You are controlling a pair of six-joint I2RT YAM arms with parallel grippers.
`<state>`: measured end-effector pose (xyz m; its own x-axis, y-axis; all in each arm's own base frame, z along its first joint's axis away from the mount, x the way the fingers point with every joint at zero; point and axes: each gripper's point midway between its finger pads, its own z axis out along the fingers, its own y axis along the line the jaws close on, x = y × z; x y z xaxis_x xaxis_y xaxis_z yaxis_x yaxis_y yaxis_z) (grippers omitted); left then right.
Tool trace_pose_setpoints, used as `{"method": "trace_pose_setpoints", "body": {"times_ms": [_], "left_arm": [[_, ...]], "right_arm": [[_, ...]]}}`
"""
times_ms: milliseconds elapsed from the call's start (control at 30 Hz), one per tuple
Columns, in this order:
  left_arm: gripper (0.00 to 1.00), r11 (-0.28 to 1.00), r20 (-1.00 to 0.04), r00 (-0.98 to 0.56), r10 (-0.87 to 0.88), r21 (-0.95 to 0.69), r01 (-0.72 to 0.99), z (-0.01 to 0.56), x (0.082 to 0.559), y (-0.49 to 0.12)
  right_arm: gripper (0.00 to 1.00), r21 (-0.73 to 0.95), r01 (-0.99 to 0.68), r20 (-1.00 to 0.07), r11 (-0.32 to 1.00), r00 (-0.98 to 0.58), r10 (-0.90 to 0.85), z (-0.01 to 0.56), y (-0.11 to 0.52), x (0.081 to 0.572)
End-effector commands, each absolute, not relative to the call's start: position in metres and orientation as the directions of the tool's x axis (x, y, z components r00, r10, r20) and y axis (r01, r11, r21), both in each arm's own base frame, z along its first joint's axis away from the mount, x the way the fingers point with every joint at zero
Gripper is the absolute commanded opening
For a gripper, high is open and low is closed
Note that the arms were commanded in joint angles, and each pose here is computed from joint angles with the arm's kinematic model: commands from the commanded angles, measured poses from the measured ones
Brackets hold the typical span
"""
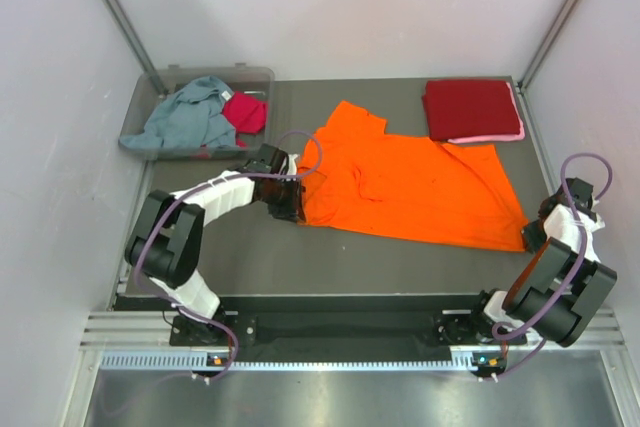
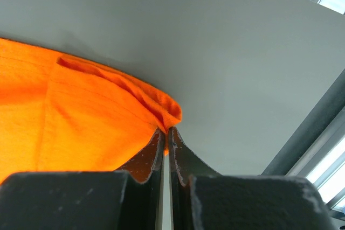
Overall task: Fold and stack the t-shirts
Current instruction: Fold the tshirt
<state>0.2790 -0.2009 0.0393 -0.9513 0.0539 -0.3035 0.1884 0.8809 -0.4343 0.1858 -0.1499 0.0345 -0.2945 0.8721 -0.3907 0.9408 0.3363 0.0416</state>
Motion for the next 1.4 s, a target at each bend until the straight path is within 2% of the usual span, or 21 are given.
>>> {"method": "trace_pose_setpoints", "body": {"times_ms": [0,100,167,333,700,967,1033,1067,1167,1200,1267,1367], "left_arm": [[0.24,0.881,-0.361,-0.932,0.036,-0.429,0.2,0.046,0.3,-0.206],[0.07,0.906,-0.353,-0.935,0.035,-0.384,0.179,0.042,0.303,-0.198],[0.0,0.931,-0.344,-0.938,0.033,-0.33,0.154,0.043,0.303,-0.188],[0.0,0.972,-0.355,-0.934,0.041,-0.202,0.119,0.053,0.304,-0.162],[0.0,0.974,-0.263,-0.963,0.062,-0.193,0.116,0.047,0.257,-0.146],[0.0,0.972,-0.248,-0.968,0.037,-0.217,0.093,0.048,0.233,-0.141],[0.04,0.971,-0.247,-0.969,0.028,-0.223,0.085,0.048,0.232,-0.141],[0.12,0.971,-0.249,-0.968,0.026,-0.224,0.084,0.049,0.233,-0.142],[0.22,0.972,-0.271,-0.962,0.022,-0.219,0.083,0.057,0.24,-0.142],[0.28,0.974,-0.268,-0.963,0.022,-0.212,0.081,0.059,0.24,-0.141],[0.31,0.981,-0.305,-0.952,0.025,-0.177,0.082,0.071,0.253,-0.138],[0.33,0.987,-0.34,-0.94,0.036,-0.135,0.086,0.088,0.266,-0.134]], "right_arm": [[0.0,0.049,0.943,-0.415,0.328,-0.279,0.866,0.037,-0.159,0.188],[0.0,0.047,0.943,-0.416,0.33,-0.282,0.864,0.037,-0.159,0.188],[0.0,0.047,0.942,-0.417,0.332,-0.283,0.864,0.037,-0.16,0.188],[0.0,0.041,0.939,-0.417,0.341,-0.294,0.86,0.039,-0.16,0.187],[0.0,0.065,0.942,-0.385,0.33,-0.282,0.879,0.044,-0.145,0.18],[0.0,0.035,0.951,-0.328,0.306,-0.279,0.903,0.039,-0.134,0.167],[0.01,0.029,0.951,-0.317,0.308,-0.284,0.905,0.038,-0.134,0.167],[0.02,0.033,0.951,-0.313,0.308,-0.283,0.907,0.039,-0.133,0.168],[0.11,0.054,0.947,-0.319,0.318,-0.285,0.904,0.046,-0.134,0.174],[0.18,0.062,0.944,-0.327,0.323,-0.287,0.9,0.05,-0.135,0.175],[0.25,0.086,0.94,-0.355,0.33,-0.281,0.891,0.062,-0.138,0.181],[0.28,0.128,0.926,-0.396,0.355,-0.281,0.874,0.081,-0.141,0.191]]}}
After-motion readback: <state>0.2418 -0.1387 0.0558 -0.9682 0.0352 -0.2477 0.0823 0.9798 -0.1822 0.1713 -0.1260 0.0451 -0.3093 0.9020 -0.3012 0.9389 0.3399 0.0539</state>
